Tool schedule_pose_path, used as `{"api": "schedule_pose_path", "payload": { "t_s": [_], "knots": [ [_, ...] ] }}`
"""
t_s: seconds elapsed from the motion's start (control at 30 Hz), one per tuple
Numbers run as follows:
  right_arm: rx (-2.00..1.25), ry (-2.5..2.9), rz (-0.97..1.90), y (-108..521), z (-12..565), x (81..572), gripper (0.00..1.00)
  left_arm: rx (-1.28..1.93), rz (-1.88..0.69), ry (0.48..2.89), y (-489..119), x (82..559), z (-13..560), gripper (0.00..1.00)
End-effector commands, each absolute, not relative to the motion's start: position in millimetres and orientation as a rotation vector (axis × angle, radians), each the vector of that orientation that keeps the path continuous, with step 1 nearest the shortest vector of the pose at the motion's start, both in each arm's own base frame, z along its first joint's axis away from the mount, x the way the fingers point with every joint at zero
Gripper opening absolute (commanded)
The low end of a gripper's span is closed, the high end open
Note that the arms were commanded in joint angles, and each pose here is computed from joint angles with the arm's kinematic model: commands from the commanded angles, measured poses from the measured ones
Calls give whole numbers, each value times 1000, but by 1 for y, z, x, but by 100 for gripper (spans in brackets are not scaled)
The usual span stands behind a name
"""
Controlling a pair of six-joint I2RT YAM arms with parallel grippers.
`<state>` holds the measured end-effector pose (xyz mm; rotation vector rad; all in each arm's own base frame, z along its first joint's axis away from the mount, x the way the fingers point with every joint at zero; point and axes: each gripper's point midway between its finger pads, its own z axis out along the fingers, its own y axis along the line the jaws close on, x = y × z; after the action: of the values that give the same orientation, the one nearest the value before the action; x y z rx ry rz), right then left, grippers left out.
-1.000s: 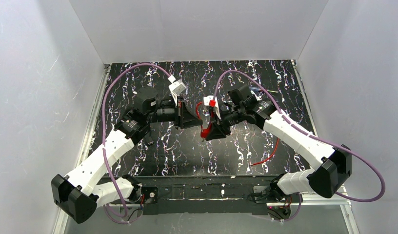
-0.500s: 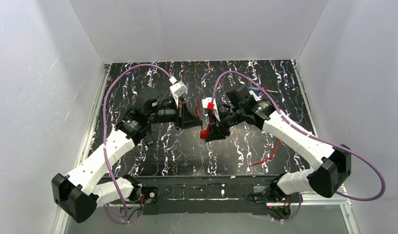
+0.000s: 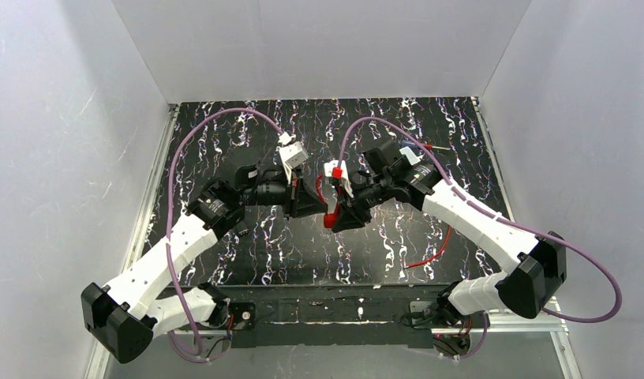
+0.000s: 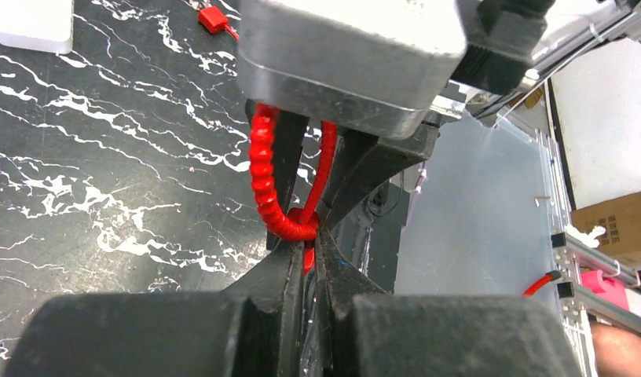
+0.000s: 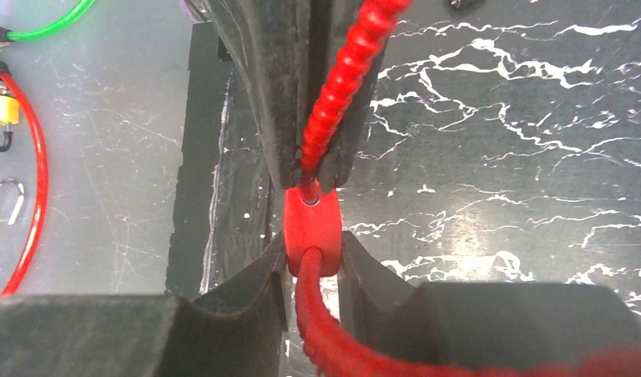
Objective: Lock with the key
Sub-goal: Lock the lock.
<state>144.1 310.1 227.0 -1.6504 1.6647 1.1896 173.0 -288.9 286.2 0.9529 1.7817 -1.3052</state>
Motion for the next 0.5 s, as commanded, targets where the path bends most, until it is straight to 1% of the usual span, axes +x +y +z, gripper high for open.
{"api": "schedule_pose_path", "payload": {
  "t_s": [0.0,0.27,0.47],
  "knots": [
    [-1652,1596,1212,323,238,143,1,1059,-1371,1771,-296,148,275,0],
    [-1666,1568,1205,322,246,143,1,1073,-1341,1888,-294,138,243,0],
    [-1668,1517,1221,320,258,143,1,1020,-1332,2021,-286,132,213,0]
  ]
}}
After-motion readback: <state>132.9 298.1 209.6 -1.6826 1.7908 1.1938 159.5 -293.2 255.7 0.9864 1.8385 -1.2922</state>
